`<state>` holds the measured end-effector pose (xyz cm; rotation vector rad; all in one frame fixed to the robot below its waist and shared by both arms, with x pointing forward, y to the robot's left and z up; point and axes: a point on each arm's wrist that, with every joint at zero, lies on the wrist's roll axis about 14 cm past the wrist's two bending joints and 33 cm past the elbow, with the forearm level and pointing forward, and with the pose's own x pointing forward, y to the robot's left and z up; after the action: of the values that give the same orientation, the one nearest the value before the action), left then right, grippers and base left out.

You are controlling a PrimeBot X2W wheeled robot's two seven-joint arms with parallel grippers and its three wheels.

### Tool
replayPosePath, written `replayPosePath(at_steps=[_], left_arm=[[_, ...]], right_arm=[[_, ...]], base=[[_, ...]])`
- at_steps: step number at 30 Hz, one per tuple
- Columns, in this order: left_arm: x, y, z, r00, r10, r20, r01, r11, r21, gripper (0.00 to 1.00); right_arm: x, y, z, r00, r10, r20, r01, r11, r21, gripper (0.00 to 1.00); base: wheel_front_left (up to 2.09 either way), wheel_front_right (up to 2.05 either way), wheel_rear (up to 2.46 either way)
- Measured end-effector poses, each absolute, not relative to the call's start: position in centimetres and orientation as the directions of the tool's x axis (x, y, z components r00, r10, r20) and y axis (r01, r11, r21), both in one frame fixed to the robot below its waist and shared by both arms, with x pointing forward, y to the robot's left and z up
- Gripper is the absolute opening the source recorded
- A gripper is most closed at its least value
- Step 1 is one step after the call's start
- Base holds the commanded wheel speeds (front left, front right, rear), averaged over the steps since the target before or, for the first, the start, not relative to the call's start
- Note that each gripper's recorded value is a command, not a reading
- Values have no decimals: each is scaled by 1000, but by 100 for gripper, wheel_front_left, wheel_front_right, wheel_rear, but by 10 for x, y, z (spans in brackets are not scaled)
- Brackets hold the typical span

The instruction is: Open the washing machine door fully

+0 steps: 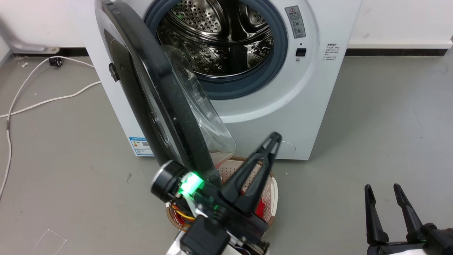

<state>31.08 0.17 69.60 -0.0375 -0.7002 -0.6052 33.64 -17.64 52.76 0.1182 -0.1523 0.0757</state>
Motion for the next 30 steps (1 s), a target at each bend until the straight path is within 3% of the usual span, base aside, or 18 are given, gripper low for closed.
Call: replayPosePath(at_steps=[15, 22, 30], left_arm=[[290, -43, 640, 586, -664, 465, 685, 712, 153, 0], [289, -46, 599, 624, -698, 352, 710, 695, 118, 0], [304, -29, 562, 708, -662, 247, 667, 741, 74, 0]], right_arm=[[340, -170, 523, 986, 87, 142, -103, 989, 106, 100], [343, -167, 520, 986, 98, 133, -112, 988, 107, 100], [349, -164, 518, 987, 105, 124, -119, 987, 104, 100]], base=[[0, 0, 0], [0, 0, 0], [0, 0, 0]])
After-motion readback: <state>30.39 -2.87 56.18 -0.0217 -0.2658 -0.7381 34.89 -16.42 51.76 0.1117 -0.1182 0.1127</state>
